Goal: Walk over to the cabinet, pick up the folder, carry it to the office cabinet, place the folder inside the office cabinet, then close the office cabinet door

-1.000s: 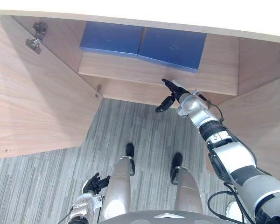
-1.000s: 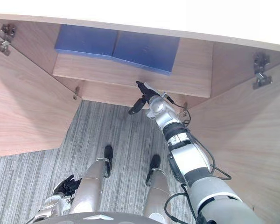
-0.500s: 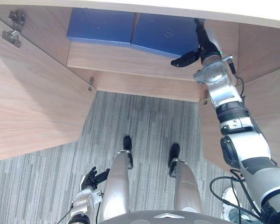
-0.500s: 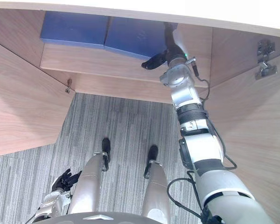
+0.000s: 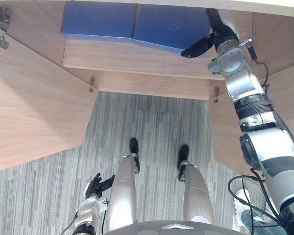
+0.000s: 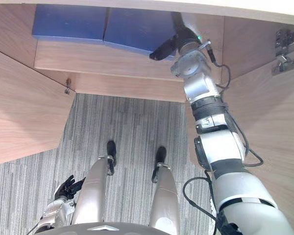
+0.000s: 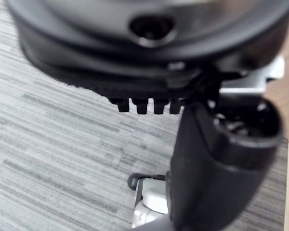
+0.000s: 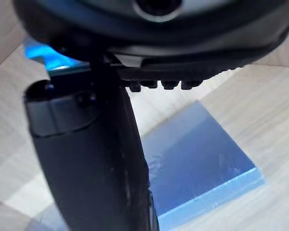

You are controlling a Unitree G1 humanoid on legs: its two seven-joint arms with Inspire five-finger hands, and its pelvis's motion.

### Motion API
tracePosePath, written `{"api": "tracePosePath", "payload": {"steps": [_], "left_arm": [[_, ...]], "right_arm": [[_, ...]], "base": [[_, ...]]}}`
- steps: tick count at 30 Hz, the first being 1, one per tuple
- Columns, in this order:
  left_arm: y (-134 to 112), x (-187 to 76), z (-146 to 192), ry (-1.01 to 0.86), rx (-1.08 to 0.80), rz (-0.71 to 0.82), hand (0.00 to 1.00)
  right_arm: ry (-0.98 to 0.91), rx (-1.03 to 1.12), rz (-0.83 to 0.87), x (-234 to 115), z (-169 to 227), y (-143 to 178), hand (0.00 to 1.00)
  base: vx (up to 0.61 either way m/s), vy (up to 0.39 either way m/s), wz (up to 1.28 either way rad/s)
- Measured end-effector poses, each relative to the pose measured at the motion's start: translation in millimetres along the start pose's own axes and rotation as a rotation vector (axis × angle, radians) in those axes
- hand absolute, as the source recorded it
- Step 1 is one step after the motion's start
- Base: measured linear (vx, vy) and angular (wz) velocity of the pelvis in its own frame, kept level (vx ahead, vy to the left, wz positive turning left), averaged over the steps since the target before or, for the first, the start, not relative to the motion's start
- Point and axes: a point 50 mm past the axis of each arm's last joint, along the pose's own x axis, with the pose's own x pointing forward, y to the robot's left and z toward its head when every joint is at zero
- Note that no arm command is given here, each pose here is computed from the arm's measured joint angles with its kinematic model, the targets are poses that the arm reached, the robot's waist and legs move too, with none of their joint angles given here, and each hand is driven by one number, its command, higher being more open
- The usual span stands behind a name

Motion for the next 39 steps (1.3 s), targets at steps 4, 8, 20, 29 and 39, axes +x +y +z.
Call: {"api": "tracePosePath", "payload": {"steps": [4,8,20,29,39], "left_arm": [[-1,0,0,-0.002,0.002,0.002,1.0],[-1,0,0,-0.003,0.005,0.014,1.0],[-2,1,4,-0.021,0.011,0.021,1.0],[-3,1,5,-0.025,0.031,0.017,1.0],[-2,1,2,-0.007,0.054,0.015,1.0]], "right_arm": [[-0.007,-0.297,-0.029,0,1,-1,1.0],[-0.005,-0.454,-0.079,-1,1,-2,1.0],[-0.02,-0.639,0.011,-23,-24,36,1.0],[-0.097,-0.789,0.168,-42,-36,79,1.0],[-0.121,-0.827,0.273,-45,-37,98,1.0]], "base": [[0.0,-0.01,-0.01],[0.02,-0.024,0.01],[0.0,-0.012,0.01],[0.0,-0.017,0.0],[0.0,-0.003,0.0]]}}
